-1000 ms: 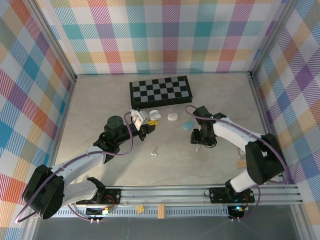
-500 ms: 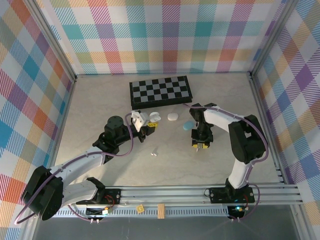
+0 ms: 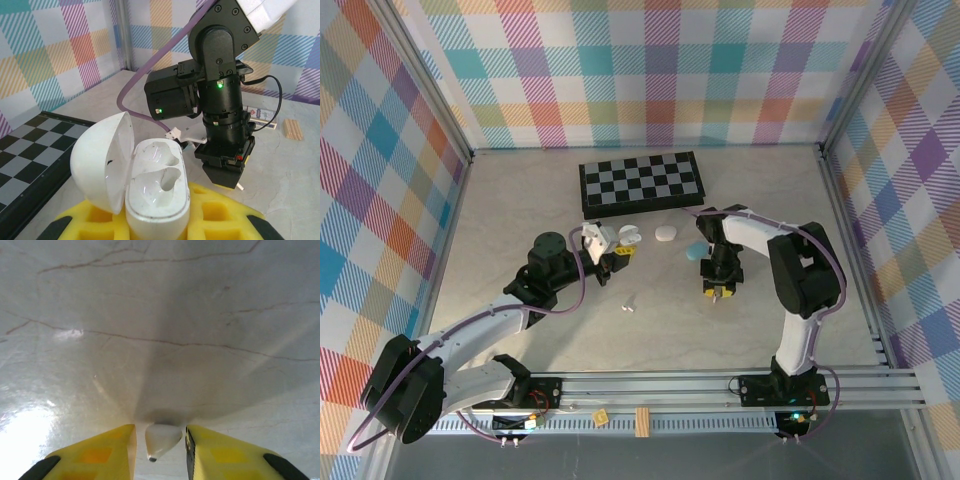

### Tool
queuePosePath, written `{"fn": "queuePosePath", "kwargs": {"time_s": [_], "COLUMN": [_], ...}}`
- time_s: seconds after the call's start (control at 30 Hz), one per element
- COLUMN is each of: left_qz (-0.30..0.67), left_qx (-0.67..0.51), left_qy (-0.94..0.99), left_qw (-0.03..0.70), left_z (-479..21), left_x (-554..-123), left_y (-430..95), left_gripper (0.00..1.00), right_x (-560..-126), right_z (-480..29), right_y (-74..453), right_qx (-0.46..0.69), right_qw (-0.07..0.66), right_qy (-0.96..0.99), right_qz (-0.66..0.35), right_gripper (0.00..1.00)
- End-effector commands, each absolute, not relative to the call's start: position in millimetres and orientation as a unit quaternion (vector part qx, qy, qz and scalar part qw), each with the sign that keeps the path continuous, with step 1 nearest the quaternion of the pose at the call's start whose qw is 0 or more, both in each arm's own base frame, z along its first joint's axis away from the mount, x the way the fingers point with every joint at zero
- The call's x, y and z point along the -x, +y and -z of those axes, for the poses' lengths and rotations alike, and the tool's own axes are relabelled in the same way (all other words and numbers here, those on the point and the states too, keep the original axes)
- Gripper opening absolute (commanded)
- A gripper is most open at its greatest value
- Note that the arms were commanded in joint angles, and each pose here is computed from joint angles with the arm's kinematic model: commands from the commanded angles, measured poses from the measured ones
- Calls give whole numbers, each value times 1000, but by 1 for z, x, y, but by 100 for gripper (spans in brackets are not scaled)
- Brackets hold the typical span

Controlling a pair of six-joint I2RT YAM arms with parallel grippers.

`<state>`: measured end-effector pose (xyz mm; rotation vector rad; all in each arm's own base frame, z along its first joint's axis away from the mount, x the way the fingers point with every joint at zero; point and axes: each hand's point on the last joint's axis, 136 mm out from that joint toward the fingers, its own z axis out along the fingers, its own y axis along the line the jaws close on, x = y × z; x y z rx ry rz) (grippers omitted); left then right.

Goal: Insert the wireless bluetooth earbuds into the charging case

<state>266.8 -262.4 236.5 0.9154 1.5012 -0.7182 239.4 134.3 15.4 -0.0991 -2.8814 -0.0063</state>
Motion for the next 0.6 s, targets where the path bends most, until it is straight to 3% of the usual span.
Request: {"fn": "queuePosePath", "kwargs": {"time_s": [0.0, 0.37, 0.57], "left_qz": [313, 323, 334], "left_qx": [-400, -407, -412], "left_qy": [625, 622, 618], "left_qw": [593, 586, 580], "left_z": [-252, -253, -254], "left_x": [-264, -265, -264], "left_y": [-263, -269, -274], "left_gripper": [11, 12, 12], "right_x": [-240, -240, -251], "right_z": [-12, -11, -35], "right_y": [135, 134, 140], "right_qx": [32, 32, 32], "right_qw": [139, 133, 81], "right_qy": [-990, -991, -995], "right_qz": [7, 9, 39], "right_gripper": [31, 24, 23]}}
